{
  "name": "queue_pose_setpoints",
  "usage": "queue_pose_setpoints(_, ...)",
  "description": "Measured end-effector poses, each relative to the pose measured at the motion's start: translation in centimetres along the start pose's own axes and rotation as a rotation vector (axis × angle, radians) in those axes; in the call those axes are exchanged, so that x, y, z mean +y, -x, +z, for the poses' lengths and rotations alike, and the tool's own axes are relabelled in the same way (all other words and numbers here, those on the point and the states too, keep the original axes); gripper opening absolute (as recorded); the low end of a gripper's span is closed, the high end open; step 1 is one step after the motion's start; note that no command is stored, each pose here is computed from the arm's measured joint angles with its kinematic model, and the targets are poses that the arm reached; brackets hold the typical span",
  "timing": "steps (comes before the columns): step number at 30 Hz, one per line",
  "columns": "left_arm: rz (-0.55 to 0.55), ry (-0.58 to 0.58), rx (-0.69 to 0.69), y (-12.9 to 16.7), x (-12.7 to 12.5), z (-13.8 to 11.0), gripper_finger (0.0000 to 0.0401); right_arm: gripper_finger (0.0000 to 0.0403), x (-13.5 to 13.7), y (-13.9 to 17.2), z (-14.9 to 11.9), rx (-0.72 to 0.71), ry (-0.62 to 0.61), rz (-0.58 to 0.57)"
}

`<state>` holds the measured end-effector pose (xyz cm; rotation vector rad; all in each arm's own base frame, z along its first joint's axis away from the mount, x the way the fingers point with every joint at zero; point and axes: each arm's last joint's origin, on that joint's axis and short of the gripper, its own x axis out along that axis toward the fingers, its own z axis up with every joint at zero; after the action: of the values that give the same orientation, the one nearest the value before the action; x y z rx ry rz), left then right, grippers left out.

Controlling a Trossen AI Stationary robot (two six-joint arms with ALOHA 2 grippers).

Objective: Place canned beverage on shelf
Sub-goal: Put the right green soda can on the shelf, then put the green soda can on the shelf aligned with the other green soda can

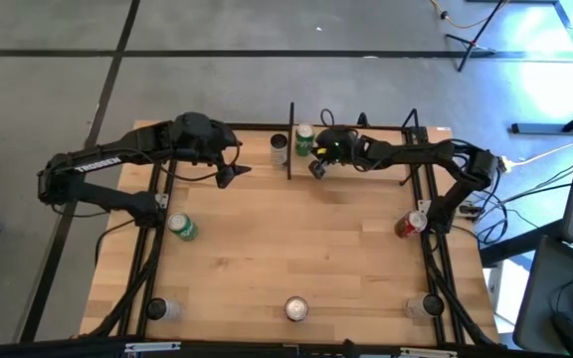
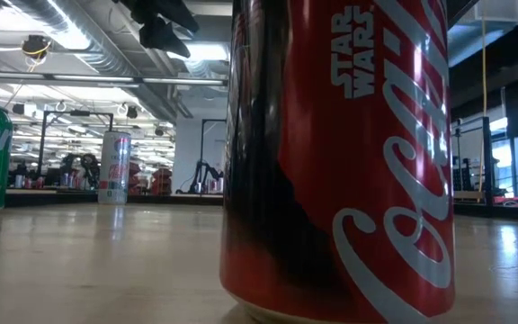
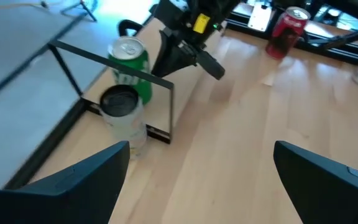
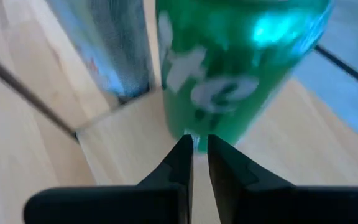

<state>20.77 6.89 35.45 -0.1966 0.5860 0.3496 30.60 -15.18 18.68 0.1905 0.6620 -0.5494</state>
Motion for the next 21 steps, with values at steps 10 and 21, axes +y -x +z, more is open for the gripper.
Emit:
queue_pose_setpoints(10,-0.043,0.070,0.258,3.5,-0.8,-1.6,0.0385,0.0040,1.2,7.0,3.7,-0.089,0.091,0.052)
queue_pose_setpoints(21,0.133,0.430,0.690,6.3,-1.7,-6.2,0.0385,0.0040,3.2,8.0,3.4,-0.081,0.117,0.110)
